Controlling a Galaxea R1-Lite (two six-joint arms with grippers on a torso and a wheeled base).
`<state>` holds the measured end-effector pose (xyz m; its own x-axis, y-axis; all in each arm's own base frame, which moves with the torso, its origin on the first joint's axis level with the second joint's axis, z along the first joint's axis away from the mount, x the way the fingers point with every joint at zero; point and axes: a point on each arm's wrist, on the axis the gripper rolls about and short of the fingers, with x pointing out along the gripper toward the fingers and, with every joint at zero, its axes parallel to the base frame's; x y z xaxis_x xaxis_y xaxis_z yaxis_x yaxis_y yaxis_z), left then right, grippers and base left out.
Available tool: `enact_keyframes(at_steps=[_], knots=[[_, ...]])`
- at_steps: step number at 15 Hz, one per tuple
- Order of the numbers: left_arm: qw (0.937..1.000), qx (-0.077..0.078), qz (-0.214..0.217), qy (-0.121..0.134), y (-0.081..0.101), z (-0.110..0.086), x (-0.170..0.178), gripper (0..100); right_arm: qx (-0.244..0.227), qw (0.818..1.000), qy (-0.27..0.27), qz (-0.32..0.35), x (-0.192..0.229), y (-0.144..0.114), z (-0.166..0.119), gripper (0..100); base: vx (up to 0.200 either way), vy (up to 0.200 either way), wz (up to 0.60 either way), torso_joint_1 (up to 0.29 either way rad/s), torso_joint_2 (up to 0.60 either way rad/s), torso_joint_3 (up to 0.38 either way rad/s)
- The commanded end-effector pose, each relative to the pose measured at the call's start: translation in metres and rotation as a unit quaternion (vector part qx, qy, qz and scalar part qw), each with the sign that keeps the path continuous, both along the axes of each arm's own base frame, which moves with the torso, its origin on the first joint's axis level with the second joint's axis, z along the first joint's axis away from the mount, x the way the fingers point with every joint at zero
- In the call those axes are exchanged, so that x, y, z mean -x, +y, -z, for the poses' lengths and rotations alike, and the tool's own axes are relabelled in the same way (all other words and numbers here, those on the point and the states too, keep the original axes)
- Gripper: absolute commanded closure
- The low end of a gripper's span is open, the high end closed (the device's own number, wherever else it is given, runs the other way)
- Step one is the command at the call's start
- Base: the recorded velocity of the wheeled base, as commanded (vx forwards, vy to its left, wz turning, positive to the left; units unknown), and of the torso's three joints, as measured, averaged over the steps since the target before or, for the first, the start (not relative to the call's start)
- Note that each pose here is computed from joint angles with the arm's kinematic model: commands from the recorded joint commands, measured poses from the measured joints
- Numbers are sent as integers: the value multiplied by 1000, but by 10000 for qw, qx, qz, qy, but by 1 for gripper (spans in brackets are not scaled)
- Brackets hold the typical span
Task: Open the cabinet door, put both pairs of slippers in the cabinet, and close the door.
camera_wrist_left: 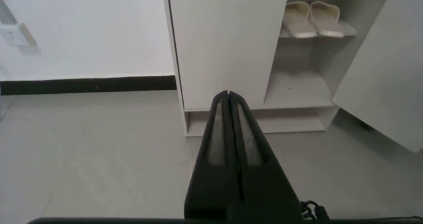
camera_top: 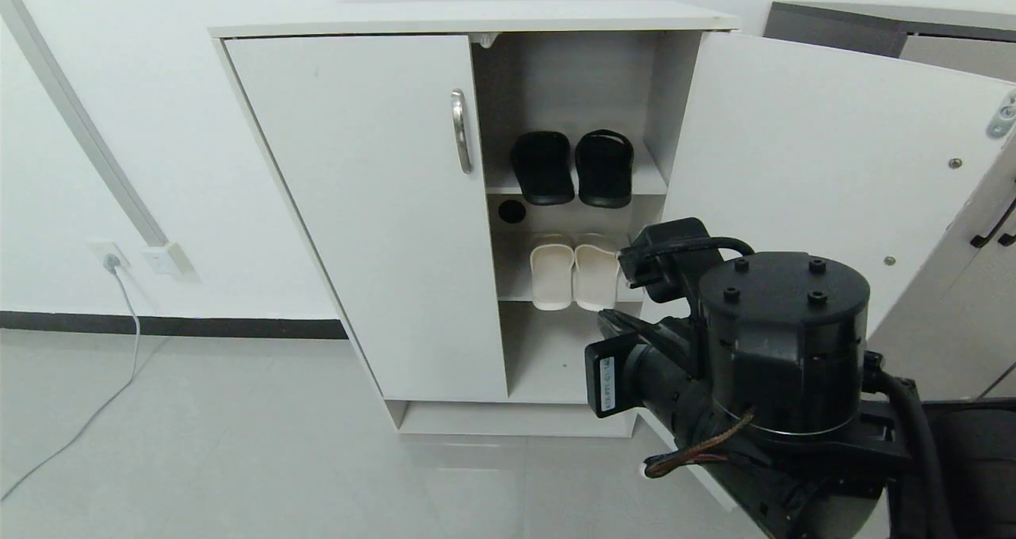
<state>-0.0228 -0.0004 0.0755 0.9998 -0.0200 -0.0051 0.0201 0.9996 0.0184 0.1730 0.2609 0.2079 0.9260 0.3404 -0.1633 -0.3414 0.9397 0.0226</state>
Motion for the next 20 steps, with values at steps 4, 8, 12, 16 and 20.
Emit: enact_keyframes(at_steps=[4,8,12,16,20], knots=[[10000,8,0,-2,0,0,0,100,131,9999,51,84,-6,-1,7,100,0,0,0,0,0,0],[10000,8,0,-2,0,0,0,100,144,9998,59,84,-6,-1,8,100,0,0,0,0,0,0],[10000,8,0,5,0,0,0,100,144,9998,59,84,-6,-1,8,100,0,0,0,0,0,0],[10000,8,0,5,0,0,0,100,172,9998,67,90,-6,0,9,100,0,0,0,0,0,0],[10000,8,0,5,0,0,0,100,199,9997,77,104,-6,-2,11,100,0,0,0,2,-107,-125]])
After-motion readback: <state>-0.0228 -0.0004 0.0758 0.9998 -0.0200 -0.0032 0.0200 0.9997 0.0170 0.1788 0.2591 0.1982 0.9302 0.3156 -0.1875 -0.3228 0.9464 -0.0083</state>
